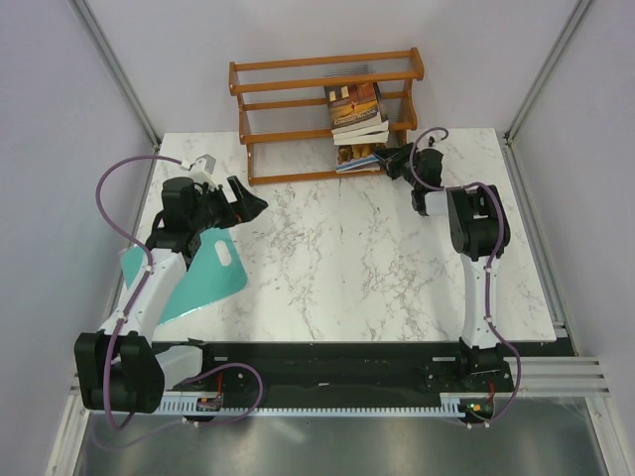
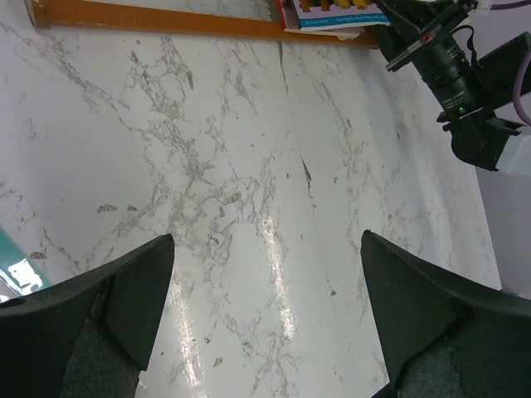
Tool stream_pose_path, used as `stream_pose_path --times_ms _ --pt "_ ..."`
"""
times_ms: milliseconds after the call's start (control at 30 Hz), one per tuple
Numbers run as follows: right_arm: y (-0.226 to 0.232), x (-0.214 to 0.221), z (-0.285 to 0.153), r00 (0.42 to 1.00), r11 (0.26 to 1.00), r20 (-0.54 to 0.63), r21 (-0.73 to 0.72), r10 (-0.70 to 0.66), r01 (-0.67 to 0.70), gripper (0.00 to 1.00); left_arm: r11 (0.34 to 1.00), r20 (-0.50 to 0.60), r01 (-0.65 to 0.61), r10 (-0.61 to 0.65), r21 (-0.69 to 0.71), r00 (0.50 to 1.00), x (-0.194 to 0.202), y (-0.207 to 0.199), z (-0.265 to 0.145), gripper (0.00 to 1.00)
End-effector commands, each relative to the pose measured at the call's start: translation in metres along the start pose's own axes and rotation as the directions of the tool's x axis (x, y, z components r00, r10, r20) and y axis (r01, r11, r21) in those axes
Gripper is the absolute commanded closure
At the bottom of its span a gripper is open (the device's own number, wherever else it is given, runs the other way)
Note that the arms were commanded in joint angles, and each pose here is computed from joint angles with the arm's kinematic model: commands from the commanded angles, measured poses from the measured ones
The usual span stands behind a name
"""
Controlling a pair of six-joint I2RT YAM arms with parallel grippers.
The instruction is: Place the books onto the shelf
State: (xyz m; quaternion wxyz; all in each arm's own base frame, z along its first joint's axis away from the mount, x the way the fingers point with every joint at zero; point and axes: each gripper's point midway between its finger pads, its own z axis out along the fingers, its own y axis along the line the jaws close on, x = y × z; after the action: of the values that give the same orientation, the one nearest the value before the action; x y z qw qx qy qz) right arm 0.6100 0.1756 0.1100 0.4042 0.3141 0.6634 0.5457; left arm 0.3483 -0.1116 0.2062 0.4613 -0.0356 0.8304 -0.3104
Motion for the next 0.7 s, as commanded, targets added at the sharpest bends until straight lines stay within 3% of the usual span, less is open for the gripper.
stream_pose_path --times_ms 0,333,433,467,567,667 --pt "0.024 -0.015 0.005 0.997 0.998 0.063 -0.045 -0.046 0.049 0.76 0.998 0.027 -0.062 0.061 0.026 0.998 -0.008 -0.004 0.000 0.00" --pt "0.009 -0.010 0.002 0.998 1.000 0.048 -0.006 -0.029 0.030 0.75 0.998 0.027 -0.062 0.061 0.026 0.998 -0.007 -0.004 -0.001 0.00" --pt "0.002 -0.008 0.000 0.999 0.999 0.045 0.013 -0.031 0.030 0.68 0.998 0.028 -0.062 0.061 0.027 0.998 -0.007 -0.004 -0.002 0.00" --pt "0.001 -0.009 0.000 0.998 0.999 0.045 0.016 -0.033 0.032 0.56 0.998 0.027 -0.060 0.060 0.023 0.998 -0.006 -0.003 -0.002 0.00" --pt "-0.005 -0.008 -0.002 0.998 0.998 0.041 0.053 -0.046 0.044 0.45 0.998 0.031 -0.064 0.064 0.024 0.997 -0.006 -0.004 -0.003 0.00" --pt "-0.003 -0.009 -0.002 0.997 0.996 0.036 0.066 -0.065 0.062 0.42 0.997 0.033 -0.067 0.066 0.027 0.997 -0.007 -0.006 -0.005 0.00"
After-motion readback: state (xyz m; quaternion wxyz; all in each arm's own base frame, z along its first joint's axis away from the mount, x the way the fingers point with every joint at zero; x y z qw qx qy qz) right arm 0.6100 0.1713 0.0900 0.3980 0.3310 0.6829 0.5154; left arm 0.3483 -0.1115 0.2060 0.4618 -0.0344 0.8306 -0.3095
